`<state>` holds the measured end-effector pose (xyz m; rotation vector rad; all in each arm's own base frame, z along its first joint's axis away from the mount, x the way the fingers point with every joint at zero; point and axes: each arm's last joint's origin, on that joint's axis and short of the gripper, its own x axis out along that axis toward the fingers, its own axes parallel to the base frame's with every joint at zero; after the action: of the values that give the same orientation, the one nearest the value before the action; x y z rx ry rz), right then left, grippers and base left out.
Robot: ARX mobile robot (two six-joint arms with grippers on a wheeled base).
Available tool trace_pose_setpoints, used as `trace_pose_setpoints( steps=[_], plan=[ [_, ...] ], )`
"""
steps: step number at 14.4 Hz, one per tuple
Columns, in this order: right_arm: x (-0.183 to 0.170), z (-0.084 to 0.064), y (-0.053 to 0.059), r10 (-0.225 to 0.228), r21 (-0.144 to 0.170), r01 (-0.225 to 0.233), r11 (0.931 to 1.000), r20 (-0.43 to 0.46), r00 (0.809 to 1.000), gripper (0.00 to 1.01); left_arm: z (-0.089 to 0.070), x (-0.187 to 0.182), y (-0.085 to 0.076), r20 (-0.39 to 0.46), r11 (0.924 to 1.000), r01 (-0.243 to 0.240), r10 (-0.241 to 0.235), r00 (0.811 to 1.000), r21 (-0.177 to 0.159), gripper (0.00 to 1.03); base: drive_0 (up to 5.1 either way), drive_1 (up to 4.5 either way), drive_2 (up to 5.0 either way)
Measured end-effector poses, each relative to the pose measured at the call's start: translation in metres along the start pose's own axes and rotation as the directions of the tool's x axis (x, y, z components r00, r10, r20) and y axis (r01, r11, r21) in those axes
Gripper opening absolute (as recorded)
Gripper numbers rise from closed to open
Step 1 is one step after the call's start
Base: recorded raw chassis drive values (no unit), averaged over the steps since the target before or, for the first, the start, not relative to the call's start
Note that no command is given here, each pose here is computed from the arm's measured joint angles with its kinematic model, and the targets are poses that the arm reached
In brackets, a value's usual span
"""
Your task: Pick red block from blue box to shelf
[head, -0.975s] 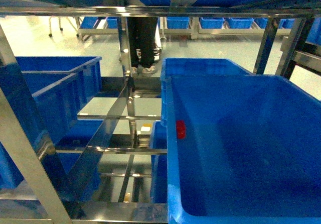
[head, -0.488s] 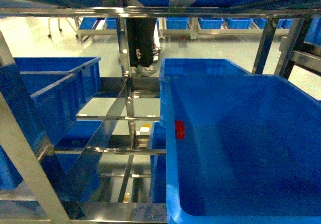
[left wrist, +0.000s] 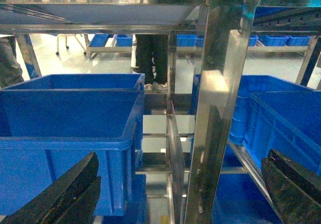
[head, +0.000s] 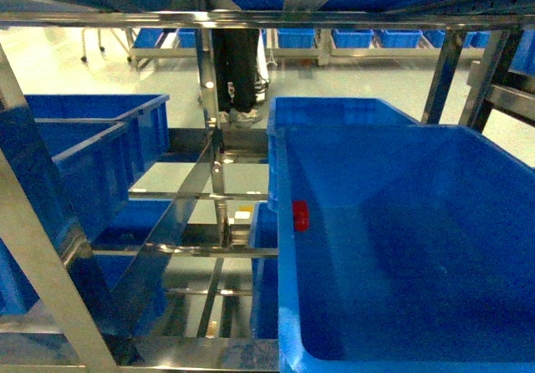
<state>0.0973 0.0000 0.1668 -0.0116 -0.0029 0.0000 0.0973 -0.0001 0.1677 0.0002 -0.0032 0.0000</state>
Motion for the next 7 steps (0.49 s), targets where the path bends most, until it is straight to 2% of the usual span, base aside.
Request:
trace_pose_setpoints(
  steps=[7],
  plan=[
    [0.0, 0.0, 0.0, 0.0, 0.0, 0.0, 1.0, 0.0, 1.0, 0.92, 0.0, 0.0, 0.0, 0.0, 1.0, 0.0, 0.0, 1.0, 0.0, 0.98, 0.0, 0.0, 0.0]
  ],
)
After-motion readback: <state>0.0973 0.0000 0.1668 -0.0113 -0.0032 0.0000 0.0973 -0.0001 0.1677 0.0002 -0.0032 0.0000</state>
